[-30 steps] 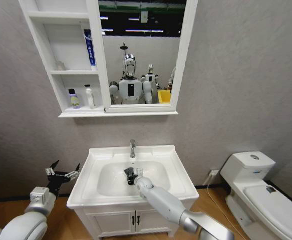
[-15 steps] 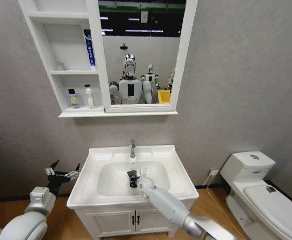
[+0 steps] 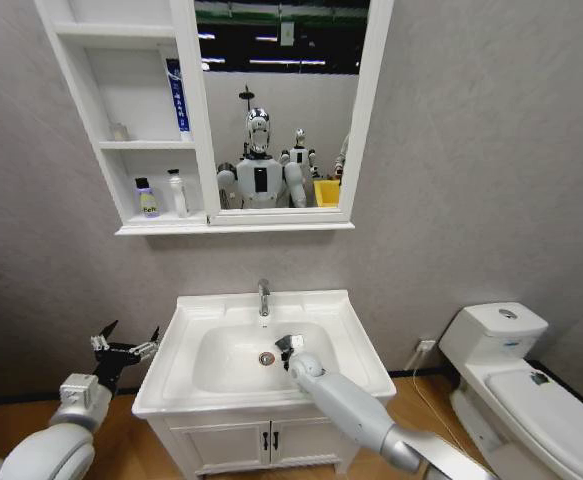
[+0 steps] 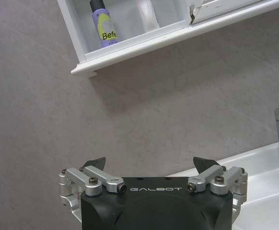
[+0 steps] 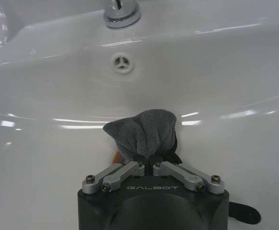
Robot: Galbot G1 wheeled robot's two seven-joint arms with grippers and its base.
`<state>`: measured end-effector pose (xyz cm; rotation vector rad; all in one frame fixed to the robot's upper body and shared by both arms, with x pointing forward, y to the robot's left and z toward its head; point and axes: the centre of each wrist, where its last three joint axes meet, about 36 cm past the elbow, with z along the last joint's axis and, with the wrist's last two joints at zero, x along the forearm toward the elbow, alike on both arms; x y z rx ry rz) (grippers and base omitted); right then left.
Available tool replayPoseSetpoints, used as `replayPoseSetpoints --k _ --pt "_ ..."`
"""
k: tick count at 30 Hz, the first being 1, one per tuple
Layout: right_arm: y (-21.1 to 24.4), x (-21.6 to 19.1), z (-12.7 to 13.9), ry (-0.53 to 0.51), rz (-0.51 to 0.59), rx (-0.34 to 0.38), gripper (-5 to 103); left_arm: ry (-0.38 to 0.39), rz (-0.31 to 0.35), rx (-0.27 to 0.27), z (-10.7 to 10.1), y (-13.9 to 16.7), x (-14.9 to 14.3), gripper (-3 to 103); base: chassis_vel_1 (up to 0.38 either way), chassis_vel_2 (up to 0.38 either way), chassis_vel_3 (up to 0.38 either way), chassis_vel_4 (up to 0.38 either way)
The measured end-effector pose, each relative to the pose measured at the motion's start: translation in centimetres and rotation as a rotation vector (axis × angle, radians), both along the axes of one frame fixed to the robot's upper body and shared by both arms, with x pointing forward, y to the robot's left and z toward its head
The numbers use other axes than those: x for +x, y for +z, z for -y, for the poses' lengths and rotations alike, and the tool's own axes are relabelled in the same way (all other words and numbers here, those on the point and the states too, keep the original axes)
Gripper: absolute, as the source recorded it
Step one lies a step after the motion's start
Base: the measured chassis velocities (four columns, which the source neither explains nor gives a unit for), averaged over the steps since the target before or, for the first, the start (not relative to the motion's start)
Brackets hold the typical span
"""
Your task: Move facial cleanser and shampoo from washbasin to cabinet, then wipe washbasin with towel.
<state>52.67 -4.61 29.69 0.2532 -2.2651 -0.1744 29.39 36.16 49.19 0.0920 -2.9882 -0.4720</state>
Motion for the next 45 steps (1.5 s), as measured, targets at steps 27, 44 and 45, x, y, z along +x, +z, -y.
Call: replayPoseSetpoints --k 27,44,45 --pt "0.4 -0.5 -2.6 -0.072 -0.109 0.147 3 0.000 0.000 0.000 0.0 0.0 0.0 100 0.000 0.000 0.000 0.000" --pt "2.6 -0.8 -5.1 -0.093 -0.183 0.420 3 0.000 0.000 0.000 0.0 0.0 0.0 100 0.000 0.000 0.000 0.000" --pt "2.6 -0.8 -5.1 -0.093 -0.183 0.420 3 0.000 0.000 0.000 0.0 0.0 0.0 100 0.000 0.000 0.000 0.000"
